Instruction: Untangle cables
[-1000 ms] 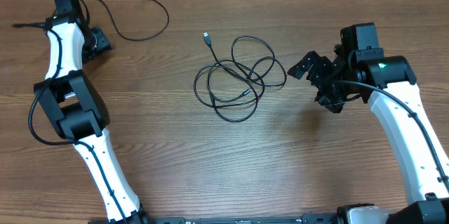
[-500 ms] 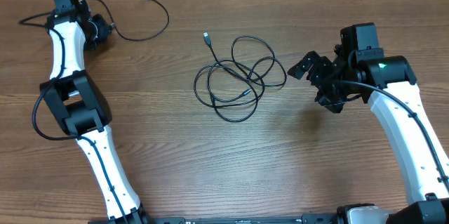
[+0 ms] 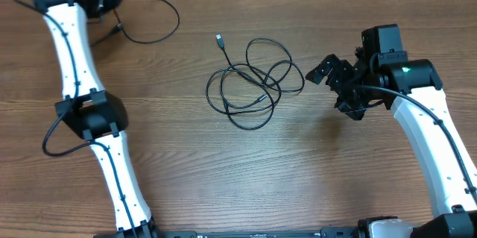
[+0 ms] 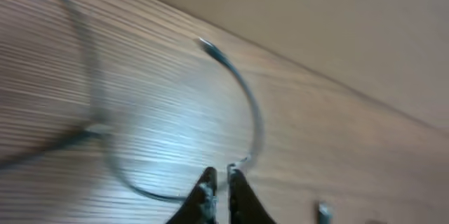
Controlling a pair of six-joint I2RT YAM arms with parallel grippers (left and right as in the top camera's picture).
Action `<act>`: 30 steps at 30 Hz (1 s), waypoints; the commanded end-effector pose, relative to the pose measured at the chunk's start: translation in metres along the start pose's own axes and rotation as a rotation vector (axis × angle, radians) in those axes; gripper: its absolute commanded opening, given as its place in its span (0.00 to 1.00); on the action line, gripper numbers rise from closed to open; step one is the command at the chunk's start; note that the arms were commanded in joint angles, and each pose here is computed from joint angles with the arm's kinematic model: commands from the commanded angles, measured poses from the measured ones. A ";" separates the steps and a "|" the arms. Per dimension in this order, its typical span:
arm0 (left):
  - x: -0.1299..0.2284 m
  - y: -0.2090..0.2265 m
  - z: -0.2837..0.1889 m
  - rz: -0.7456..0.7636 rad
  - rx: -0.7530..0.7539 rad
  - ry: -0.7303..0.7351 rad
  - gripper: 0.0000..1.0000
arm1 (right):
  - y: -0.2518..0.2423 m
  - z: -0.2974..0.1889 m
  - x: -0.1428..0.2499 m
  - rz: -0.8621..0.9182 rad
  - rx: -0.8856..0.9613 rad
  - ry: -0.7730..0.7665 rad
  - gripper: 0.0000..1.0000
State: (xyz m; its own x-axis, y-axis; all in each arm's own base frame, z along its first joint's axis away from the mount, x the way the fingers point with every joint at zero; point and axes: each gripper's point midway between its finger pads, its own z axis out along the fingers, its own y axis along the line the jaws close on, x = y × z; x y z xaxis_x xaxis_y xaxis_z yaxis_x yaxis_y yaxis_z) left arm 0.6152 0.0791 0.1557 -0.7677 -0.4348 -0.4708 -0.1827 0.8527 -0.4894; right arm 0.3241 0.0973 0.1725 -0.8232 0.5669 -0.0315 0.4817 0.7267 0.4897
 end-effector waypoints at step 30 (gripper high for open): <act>0.125 -0.012 0.156 0.215 -0.258 0.174 0.04 | 0.004 -0.006 -0.003 -0.014 -0.010 -0.022 1.00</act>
State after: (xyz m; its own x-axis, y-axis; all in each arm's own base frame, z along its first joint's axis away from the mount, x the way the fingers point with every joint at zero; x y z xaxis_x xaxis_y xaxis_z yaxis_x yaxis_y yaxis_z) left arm 0.6259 -0.0404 0.0088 -0.8794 -0.1994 -0.4324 -0.1199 0.9716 -0.2042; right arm 0.3240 0.0972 0.1724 -0.8231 0.5671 -0.0307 0.4823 0.7265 0.4895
